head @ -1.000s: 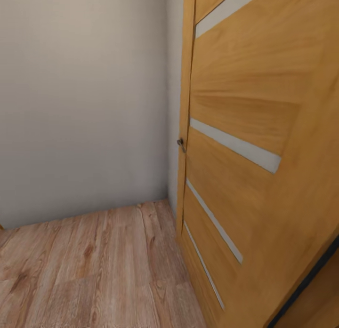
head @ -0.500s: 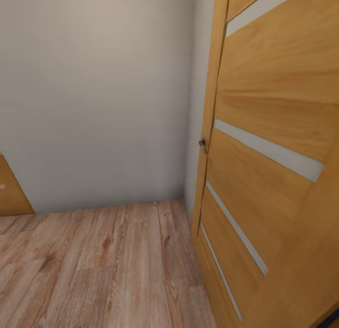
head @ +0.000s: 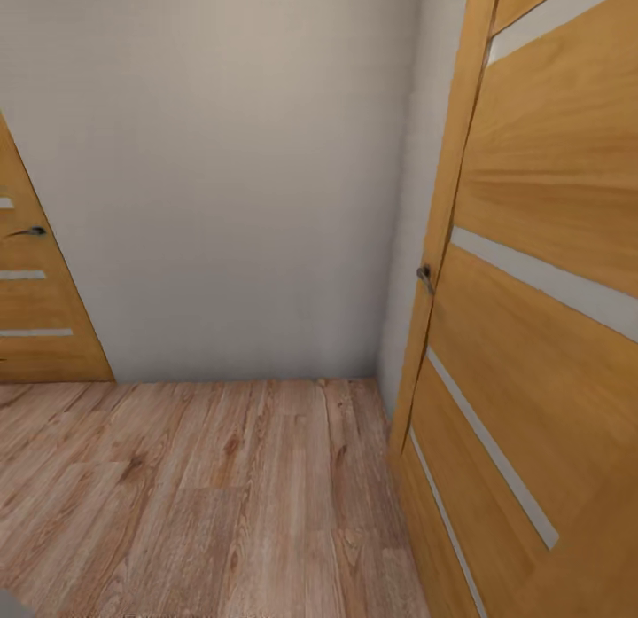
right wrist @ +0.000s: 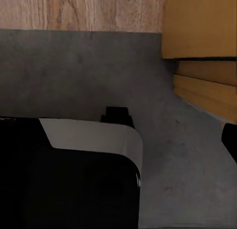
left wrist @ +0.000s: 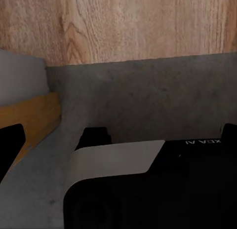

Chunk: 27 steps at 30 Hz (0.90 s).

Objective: Move the two storage containers from the living room to the garage. In the garage, place one container on the floor and stack the other container on top of it (either order is fine).

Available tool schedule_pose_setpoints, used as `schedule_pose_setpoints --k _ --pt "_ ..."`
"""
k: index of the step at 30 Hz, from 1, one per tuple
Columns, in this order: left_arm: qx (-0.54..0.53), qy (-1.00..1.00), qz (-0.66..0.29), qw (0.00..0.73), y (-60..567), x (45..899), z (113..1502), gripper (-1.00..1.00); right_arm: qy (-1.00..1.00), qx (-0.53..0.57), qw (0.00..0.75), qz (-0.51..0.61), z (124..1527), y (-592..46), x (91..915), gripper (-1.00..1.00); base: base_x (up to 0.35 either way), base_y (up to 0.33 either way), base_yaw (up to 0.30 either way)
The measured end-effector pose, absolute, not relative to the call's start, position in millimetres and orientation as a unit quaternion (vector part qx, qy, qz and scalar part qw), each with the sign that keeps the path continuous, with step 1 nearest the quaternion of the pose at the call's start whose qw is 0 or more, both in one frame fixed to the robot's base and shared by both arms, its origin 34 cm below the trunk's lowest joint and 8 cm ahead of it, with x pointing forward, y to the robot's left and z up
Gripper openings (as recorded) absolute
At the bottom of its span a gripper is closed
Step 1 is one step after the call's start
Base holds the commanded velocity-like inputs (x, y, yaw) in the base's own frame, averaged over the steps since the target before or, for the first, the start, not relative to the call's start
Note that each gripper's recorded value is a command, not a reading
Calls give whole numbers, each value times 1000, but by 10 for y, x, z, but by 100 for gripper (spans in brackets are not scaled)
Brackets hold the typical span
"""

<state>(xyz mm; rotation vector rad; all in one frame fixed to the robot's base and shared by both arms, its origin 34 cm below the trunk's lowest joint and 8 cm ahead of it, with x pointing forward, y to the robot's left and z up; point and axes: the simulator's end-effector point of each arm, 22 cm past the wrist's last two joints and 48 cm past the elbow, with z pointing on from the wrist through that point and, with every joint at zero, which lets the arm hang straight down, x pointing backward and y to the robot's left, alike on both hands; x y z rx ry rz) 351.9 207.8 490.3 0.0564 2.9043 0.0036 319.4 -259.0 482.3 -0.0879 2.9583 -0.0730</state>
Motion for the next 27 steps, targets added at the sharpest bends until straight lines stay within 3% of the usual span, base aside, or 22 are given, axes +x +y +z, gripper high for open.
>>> schedule_pose_setpoints --k 9,15,27 --pt "18 992 1 128 2081 3562 4914 100 997 -31 76 -17 4792 -2478 3004 100 0 0 257" --pt "19 992 1 128 2071 3562 4914 100 997 -30 75 -18 4790 -2492 2996 100 10 0 54" --pt "20 992 0 128 2066 3557 4916 100 997 -30 75 -19 4792 -2492 2994 100 272 0 3"
